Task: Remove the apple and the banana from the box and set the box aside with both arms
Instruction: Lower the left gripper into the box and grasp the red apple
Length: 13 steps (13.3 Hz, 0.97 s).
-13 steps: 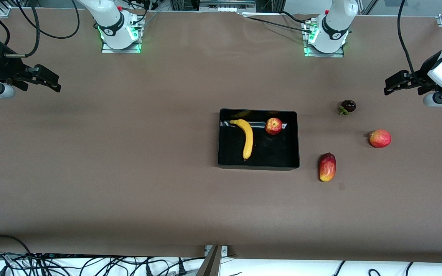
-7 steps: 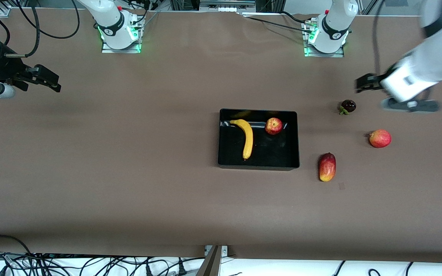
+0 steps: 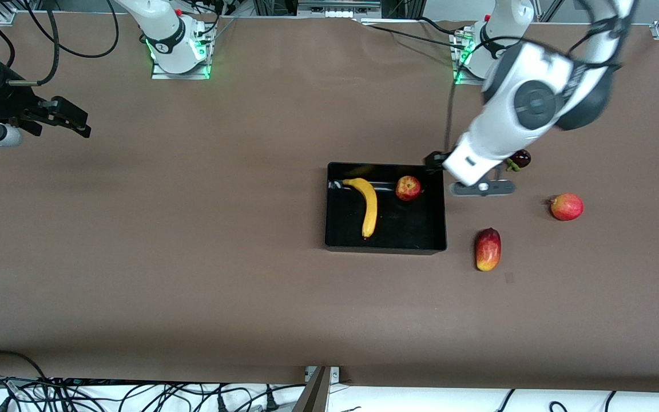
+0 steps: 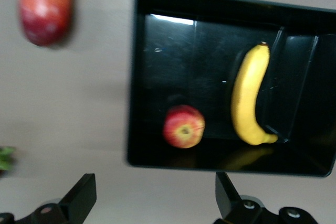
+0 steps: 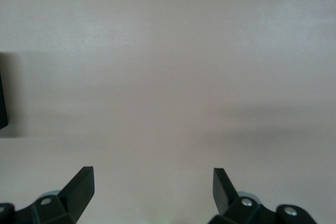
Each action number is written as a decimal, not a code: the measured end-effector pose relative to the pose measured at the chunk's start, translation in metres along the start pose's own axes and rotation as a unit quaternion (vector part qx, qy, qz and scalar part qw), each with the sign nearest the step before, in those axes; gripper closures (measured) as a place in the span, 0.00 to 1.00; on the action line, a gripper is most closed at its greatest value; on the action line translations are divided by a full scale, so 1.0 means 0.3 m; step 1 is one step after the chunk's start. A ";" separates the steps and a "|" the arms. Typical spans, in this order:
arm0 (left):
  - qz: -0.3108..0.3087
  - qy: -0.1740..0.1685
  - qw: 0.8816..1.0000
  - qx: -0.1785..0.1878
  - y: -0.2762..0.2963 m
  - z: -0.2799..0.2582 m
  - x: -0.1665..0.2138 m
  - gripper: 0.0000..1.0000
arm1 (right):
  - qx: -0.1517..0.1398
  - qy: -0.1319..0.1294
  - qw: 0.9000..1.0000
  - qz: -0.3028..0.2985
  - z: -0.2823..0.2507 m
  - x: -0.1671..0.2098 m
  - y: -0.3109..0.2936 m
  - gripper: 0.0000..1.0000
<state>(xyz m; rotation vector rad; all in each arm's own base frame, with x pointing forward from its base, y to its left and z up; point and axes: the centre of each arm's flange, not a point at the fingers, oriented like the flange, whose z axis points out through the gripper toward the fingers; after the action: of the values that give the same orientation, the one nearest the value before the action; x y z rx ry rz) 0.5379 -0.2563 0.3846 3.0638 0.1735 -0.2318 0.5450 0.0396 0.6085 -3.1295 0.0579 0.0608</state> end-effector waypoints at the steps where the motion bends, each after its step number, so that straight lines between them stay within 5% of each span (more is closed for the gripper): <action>1: -0.011 0.000 1.000 0.004 0.060 0.066 -0.011 0.00 | 0.000 0.000 1.000 0.000 0.000 0.000 0.000 0.00; 8: -0.015 0.000 0.997 0.075 0.168 0.428 -0.013 0.00 | 0.000 0.000 1.000 0.000 0.000 0.000 0.000 0.00; 13: 0.015 0.014 0.998 0.065 0.130 0.566 0.018 0.00 | 0.000 0.000 1.000 0.000 0.000 0.000 0.000 0.00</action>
<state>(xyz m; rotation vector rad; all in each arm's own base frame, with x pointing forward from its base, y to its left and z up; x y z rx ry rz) 0.5229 -0.3067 0.2185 3.1969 0.1190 -0.2062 0.5451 0.0396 0.6086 -3.1295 0.0579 0.0604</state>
